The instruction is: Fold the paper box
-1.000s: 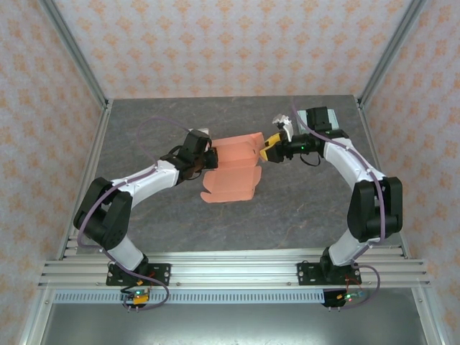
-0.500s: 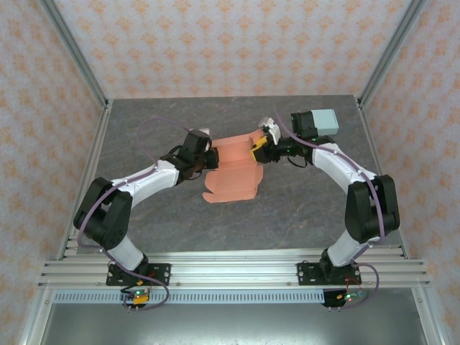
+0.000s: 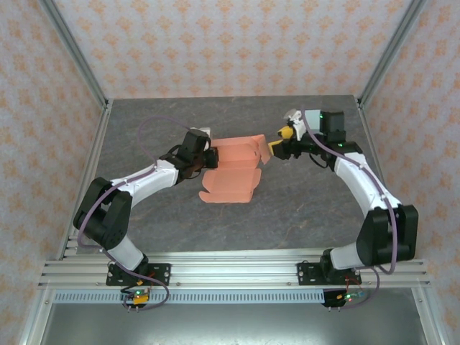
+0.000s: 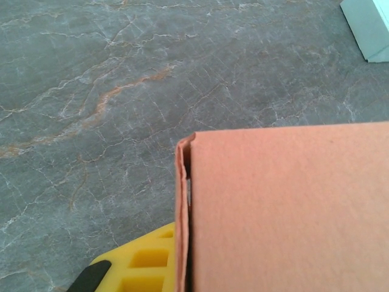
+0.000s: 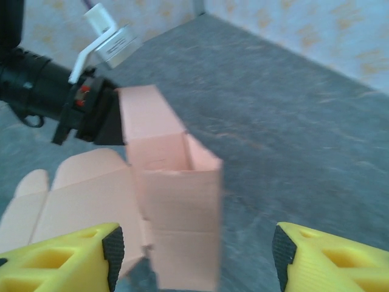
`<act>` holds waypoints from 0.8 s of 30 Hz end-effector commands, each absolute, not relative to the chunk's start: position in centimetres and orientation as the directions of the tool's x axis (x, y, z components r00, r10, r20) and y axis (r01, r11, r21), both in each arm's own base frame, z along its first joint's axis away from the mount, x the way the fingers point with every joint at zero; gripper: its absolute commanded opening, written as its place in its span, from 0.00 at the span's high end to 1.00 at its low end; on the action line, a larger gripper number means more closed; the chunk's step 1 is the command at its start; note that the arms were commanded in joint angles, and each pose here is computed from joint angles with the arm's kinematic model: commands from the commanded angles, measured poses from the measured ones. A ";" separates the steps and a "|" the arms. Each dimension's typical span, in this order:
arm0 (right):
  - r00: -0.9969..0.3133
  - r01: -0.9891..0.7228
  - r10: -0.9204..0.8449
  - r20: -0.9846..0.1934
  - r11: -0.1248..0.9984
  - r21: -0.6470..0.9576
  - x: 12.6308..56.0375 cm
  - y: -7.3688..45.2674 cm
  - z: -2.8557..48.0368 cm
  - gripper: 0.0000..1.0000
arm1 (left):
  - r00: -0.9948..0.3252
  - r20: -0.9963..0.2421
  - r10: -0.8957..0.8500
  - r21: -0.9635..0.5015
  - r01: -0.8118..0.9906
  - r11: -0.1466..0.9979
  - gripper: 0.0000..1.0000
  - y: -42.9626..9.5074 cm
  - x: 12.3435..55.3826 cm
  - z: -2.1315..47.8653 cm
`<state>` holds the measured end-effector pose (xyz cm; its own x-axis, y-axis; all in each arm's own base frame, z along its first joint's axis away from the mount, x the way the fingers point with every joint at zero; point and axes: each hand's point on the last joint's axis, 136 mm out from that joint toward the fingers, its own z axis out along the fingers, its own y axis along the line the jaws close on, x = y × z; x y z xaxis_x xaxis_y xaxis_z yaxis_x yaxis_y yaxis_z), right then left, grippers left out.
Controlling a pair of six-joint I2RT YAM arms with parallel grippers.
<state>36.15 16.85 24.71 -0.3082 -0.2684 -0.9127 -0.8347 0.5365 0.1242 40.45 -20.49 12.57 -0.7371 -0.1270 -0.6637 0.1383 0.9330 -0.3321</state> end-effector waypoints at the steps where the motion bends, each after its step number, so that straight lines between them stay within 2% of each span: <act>1: -0.296 -0.803 -0.245 -0.923 0.588 0.101 37.2 15.8 24.7 0.31 | -0.694 -0.713 -0.099 -0.331 0.209 0.920 1.00 -21.2 41.5 15.0; 4: -0.345 -0.845 -0.271 -0.899 0.507 0.171 36.7 16.6 23.3 0.32 | -0.677 -0.732 -0.078 -0.335 0.259 0.906 1.00 -21.9 41.4 15.5; 8: -0.369 -0.901 -0.320 -0.872 0.355 0.251 35.0 18.6 22.6 0.42 | -0.661 -0.748 -0.055 -0.321 0.289 0.902 1.00 -21.9 41.3 16.1; 14: -0.356 -0.925 -0.370 -0.858 0.267 0.269 33.0 21.4 21.9 0.55 | -0.674 -0.736 -0.061 -0.318 0.264 0.911 1.00 -21.7 41.3 15.9; 17: -0.358 -0.919 -0.382 -0.852 0.306 0.249 33.3 22.2 21.2 0.54 | -0.688 -0.722 -0.076 -0.318 0.233 0.919 1.00 -21.4 41.5 15.5; 20: -0.365 -0.889 -0.364 -0.857 0.411 0.204 34.5 22.8 21.0 0.51 | -0.704 -0.705 -0.084 -0.317 0.208 0.925 1.00 -21.3 41.7 15.0; 24: -0.345 -0.867 -0.298 -0.890 0.465 0.180 34.7 23.2 22.2 0.53 | -0.716 -0.690 -0.103 -0.305 0.158 0.939 1.00 -20.7 41.9 14.5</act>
<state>33.50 22.94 19.59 -0.3944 -0.3749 -0.8390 -0.8863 0.3964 0.2395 40.91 -21.20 13.85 -0.7206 -0.0594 -0.6908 0.2147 0.9282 -0.3038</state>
